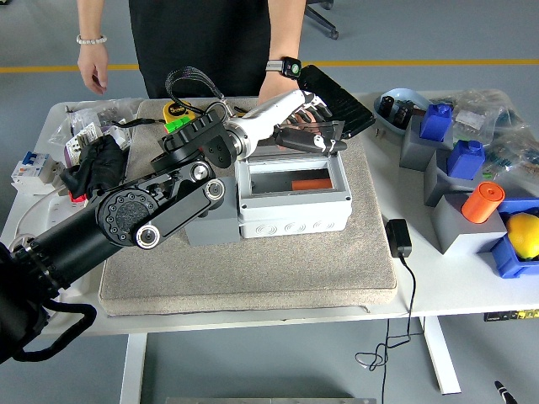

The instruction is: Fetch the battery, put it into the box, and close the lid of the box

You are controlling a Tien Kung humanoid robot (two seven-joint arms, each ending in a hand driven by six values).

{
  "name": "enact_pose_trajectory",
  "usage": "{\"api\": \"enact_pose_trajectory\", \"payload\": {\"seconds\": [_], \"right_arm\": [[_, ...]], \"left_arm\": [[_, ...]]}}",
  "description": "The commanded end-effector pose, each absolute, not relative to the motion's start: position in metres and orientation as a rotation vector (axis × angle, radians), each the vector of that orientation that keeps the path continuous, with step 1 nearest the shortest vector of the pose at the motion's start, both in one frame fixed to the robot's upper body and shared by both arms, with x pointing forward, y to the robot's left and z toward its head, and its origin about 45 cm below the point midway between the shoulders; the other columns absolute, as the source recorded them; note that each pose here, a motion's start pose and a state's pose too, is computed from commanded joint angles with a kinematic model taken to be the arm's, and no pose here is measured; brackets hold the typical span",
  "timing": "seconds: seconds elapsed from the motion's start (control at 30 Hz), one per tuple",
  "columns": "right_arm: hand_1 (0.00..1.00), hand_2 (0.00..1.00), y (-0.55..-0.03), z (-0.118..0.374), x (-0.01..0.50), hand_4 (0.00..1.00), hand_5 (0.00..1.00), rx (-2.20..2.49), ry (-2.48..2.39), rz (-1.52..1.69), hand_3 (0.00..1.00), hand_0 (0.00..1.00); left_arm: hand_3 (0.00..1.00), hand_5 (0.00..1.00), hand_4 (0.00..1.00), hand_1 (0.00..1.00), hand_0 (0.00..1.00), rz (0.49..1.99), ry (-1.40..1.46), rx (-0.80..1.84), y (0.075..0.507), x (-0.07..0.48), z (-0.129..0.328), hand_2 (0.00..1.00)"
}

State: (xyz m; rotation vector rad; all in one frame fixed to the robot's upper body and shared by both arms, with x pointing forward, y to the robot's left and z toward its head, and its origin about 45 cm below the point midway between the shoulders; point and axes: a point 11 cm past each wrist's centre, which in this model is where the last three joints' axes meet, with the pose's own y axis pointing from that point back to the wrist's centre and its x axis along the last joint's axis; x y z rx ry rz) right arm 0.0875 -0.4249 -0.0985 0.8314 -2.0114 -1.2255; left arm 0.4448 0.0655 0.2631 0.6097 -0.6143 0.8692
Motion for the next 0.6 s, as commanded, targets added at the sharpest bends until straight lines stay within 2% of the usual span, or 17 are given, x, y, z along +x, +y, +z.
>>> {"api": "enact_pose_trajectory", "payload": {"seconds": [0.1,0.13,0.3,0.33,0.6], "right_arm": [[0.652,0.637,-0.425,-0.099,0.088,0.984,0.599,0.832,-2.012,-1.225,0.58,0.716],[0.652,0.637,-0.425,-0.098,0.088,0.984,0.599,0.832,-2.012,-1.225,0.58,0.716],[0.652,0.637,-0.424,-0.099,0.087,0.984,0.599,0.832,-2.01,-1.226,0.58,0.716],[0.652,0.637,-0.424,-0.099,0.087,0.983,0.599,0.832,-2.01,-1.226,0.58,0.716],[0.653,0.638,-0.424,-0.099,0.087,0.984,0.599,0.833,-2.01,-1.226,0.58,0.716]], "left_arm": [[0.707,0.561,0.998,0.603,0.393,0.847,-0.595,0.604,0.062,0.437,0.26,0.67],[0.703,0.581,0.998,0.556,0.346,0.841,-0.59,0.597,0.06,0.435,0.26,0.64],[0.703,0.581,0.998,0.556,0.346,0.814,-0.575,0.576,0.054,0.425,0.26,0.64],[0.698,0.583,0.998,0.53,0.337,0.805,-0.571,0.575,0.052,0.422,0.259,0.627],[0.699,0.583,0.998,0.533,0.328,0.77,-0.545,0.605,0.047,0.416,0.24,0.63]]}}
